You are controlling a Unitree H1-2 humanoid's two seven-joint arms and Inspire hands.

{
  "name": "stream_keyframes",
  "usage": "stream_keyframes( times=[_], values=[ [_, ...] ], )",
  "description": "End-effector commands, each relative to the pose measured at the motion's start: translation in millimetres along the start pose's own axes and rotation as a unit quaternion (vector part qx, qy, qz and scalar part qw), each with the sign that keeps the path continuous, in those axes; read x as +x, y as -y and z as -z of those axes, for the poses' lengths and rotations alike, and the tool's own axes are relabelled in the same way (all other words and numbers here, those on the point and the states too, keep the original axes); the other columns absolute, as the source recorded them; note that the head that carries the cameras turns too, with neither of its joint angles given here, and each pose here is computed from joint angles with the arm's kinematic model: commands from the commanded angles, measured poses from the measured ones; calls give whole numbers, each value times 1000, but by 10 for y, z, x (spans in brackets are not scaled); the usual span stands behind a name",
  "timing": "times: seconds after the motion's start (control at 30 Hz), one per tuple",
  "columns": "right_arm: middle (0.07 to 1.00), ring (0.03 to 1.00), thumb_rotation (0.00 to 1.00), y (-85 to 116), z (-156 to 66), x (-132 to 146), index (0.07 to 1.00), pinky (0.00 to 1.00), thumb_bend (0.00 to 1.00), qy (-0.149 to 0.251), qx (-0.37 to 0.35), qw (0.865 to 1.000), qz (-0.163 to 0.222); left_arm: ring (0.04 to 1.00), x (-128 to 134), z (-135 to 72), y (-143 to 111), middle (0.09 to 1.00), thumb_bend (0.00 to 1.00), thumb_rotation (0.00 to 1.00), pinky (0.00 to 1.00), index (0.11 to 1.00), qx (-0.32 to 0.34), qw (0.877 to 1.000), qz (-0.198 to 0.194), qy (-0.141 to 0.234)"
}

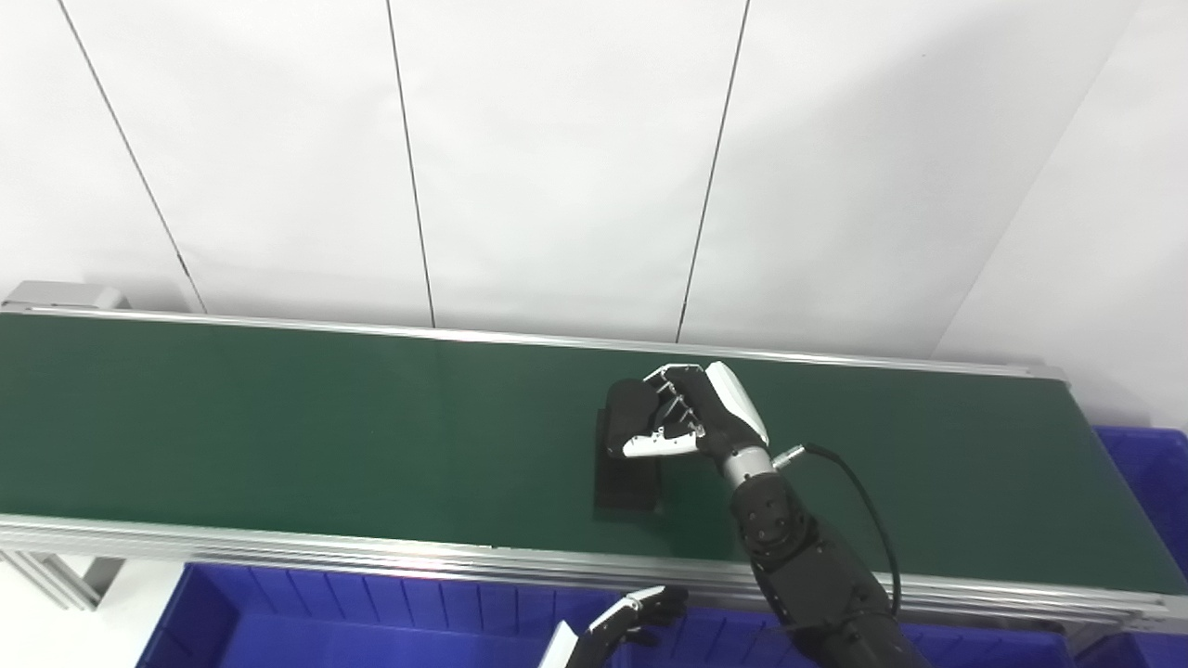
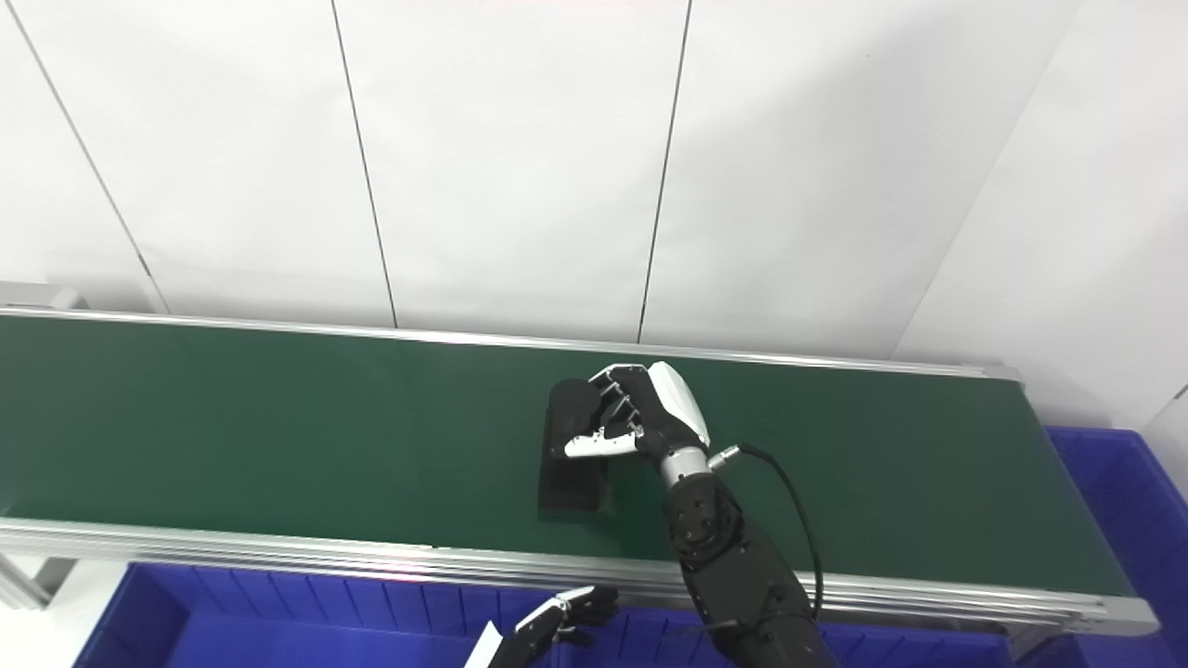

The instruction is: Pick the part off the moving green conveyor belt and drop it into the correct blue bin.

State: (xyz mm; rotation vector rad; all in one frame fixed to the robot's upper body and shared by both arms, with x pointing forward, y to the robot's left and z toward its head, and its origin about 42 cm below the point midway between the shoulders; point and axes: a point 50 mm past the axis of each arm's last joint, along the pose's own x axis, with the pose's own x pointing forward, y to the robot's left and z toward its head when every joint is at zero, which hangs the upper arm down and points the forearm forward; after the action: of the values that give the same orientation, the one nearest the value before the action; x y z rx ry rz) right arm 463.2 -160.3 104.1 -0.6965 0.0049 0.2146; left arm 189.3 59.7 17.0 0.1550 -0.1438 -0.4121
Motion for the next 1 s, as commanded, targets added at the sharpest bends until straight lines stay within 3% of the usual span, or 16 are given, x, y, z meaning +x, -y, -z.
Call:
stream_keyframes(
  times=[0.0, 0.3, 0.43, 0.97],
  values=[
    [417, 322, 0, 93, -232, 119, 527, 257, 517, 42, -10, 999, 9, 760, 52, -131, 68, 774, 762, 931, 687, 792, -20, 999, -2, 32],
    [421, 328, 0, 132, -166, 65, 531, 265, 517, 49, -9, 999, 3, 758, 73, -128, 82, 771, 775, 919, 686, 789, -24, 999, -3, 29],
    [424, 328, 1, 200, -160, -28, 530, 262, 517, 72, -11, 997, 4, 753, 91, -135, 99, 768, 783, 925, 682, 789, -23, 999, -6, 32],
    [422, 331, 3, 609, -292, -460, 531, 273, 515, 159, 38, 985, 62, 758, 210, -197, 11, 769, 767, 957, 685, 804, -38, 998, -10, 39]
  ],
)
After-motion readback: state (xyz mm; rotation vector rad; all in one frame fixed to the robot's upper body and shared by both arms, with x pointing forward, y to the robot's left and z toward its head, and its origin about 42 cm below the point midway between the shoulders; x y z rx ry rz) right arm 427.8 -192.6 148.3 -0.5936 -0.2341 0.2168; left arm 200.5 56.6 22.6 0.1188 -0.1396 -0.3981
